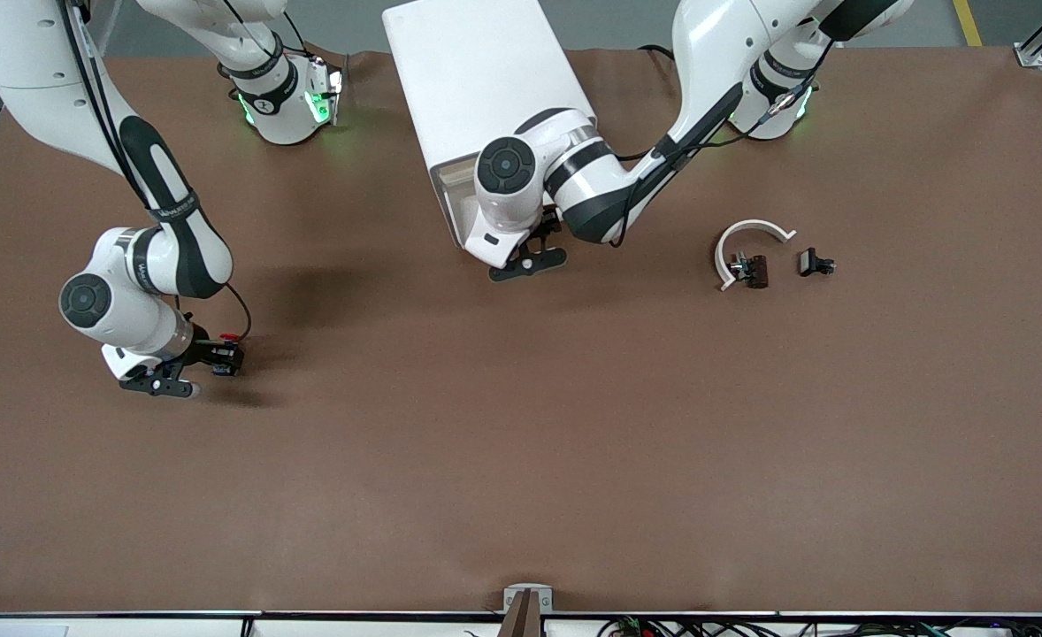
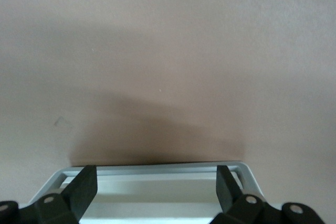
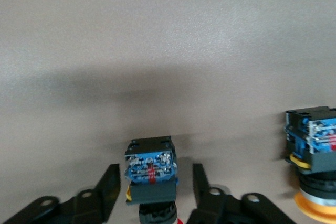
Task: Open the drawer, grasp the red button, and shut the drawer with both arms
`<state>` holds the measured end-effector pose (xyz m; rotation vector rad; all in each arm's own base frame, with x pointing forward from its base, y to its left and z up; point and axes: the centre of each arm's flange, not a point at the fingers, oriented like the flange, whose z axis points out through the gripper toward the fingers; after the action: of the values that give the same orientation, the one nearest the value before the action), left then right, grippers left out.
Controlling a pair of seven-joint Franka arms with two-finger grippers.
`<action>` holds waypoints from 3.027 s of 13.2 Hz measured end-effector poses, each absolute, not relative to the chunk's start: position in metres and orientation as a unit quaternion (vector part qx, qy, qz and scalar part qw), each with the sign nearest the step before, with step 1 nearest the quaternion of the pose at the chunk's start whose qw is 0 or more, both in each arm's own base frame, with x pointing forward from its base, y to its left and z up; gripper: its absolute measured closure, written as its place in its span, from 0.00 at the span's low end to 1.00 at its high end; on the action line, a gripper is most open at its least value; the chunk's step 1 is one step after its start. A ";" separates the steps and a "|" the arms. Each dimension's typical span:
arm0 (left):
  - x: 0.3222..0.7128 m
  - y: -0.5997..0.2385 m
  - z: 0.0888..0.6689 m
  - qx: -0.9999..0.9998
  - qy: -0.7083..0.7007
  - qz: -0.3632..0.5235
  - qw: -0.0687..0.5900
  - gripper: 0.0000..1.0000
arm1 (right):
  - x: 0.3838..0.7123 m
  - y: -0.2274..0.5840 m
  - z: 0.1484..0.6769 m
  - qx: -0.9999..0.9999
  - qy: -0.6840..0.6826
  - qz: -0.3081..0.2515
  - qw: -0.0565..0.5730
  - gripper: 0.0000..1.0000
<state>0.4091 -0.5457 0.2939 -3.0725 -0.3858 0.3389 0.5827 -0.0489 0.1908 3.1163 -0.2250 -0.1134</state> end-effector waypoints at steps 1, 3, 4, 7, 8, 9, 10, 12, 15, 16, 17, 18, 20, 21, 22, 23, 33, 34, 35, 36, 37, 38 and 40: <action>0.405 -0.549 0.293 -0.986 -0.123 0.111 0.014 0.00 | 0.588 -0.050 0.197 0.996 -0.073 -0.045 0.008 0.21; 0.396 -0.554 0.293 -0.985 -0.126 0.116 0.014 0.00 | 0.594 -0.050 0.204 0.996 -0.073 -0.049 0.008 0.01; 0.392 -0.556 0.292 -0.985 -0.124 0.116 0.015 0.00 | 0.595 -0.051 0.206 0.996 -0.073 -0.048 0.008 0.00; 0.381 -0.563 0.291 -0.985 -0.124 0.118 0.018 0.00 | 0.607 -0.056 0.235 0.996 -0.077 -0.050 0.008 0.00; 0.378 -0.565 0.290 -0.985 -0.124 0.118 0.019 0.00 | 0.614 -0.061 0.259 0.995 -0.081 -0.065 0.008 0.00; 0.375 -0.567 0.290 -0.985 -0.124 0.118 0.020 0.00 | 0.621 -0.068 0.288 0.993 -0.086 -0.080 0.008 0.00; 0.373 -0.569 0.290 -0.985 -0.123 0.119 0.020 0.00 | 0.627 -0.073 0.322 0.992 -0.090 -0.089 0.008 0.00; 0.367 -0.572 0.289 -0.984 -0.124 0.127 0.018 0.00 | 0.634 -0.078 0.387 0.991 -0.094 -0.094 0.007 0.00; 0.359 -0.577 0.289 -0.984 -0.120 0.133 0.018 0.00 | 0.628 -0.077 0.460 0.991 -0.078 -0.105 0.004 0.00; 0.356 -0.579 0.289 -0.984 -0.119 0.135 0.018 0.00 | 0.623 -0.076 0.479 0.993 -0.057 -0.107 0.001 0.00; 0.352 -0.581 0.289 -0.983 -0.118 0.139 0.017 0.00 | 0.617 -0.076 0.499 0.994 -0.041 -0.102 0.000 0.00; 0.348 -0.584 0.289 -0.982 -0.118 0.144 0.016 0.00 | 0.610 -0.075 0.517 0.995 -0.033 -0.095 -0.001 0.00; 0.346 -0.585 0.289 -0.982 -0.121 0.146 0.016 0.00 | 0.598 -0.074 0.551 0.997 -0.028 -0.072 -0.001 0.00; 0.346 -0.585 0.289 -0.982 -0.121 0.146 0.016 0.00 | 0.592 -0.073 0.564 0.998 -0.028 -0.062 0.000 0.00; 0.346 -0.585 0.289 -0.982 -0.121 0.146 0.016 0.00 | 0.587 -0.073 0.577 0.998 -0.028 -0.052 -0.001 0.00; 0.346 -0.585 0.289 -0.982 -0.121 0.147 0.016 0.00 | 0.583 -0.071 0.587 0.999 -0.027 -0.045 -0.001 0.00; 0.372 -0.576 0.298 -0.979 -0.141 0.145 0.001 0.00 | 0.579 -0.064 0.584 0.999 -0.026 -0.044 -0.003 0.00; 0.384 -0.571 0.302 -0.979 -0.149 0.143 -0.005 0.00 | 0.580 -0.059 0.585 0.998 -0.036 -0.044 -0.002 0.00; 0.396 -0.565 0.305 -0.978 -0.154 0.141 -0.010 0.00 | 0.580 -0.051 0.586 0.997 -0.055 -0.044 -0.001 0.00; 0.407 -0.558 0.307 -0.977 -0.158 0.140 -0.014 0.00 | 0.580 -0.042 0.587 0.997 -0.070 -0.044 0.000 0.00; 0.418 -0.551 0.307 -0.978 -0.156 0.137 -0.016 0.00 | 0.581 -0.033 0.590 0.996 -0.075 -0.043 0.002 0.00; 0.427 -0.544 0.308 -0.979 -0.154 0.131 -0.017 0.00 | 0.580 -0.029 0.594 0.996 -0.078 -0.043 0.002 0.00; 0.451 -0.526 0.308 -0.980 -0.157 0.118 -0.017 0.00 | 0.574 -0.030 0.610 0.996 -0.082 -0.047 0.002 0.00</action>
<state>0.4509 -0.5259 0.3083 -3.1141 -0.4982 0.3748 0.5742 -0.0303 0.6103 3.1228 -0.2574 -0.1468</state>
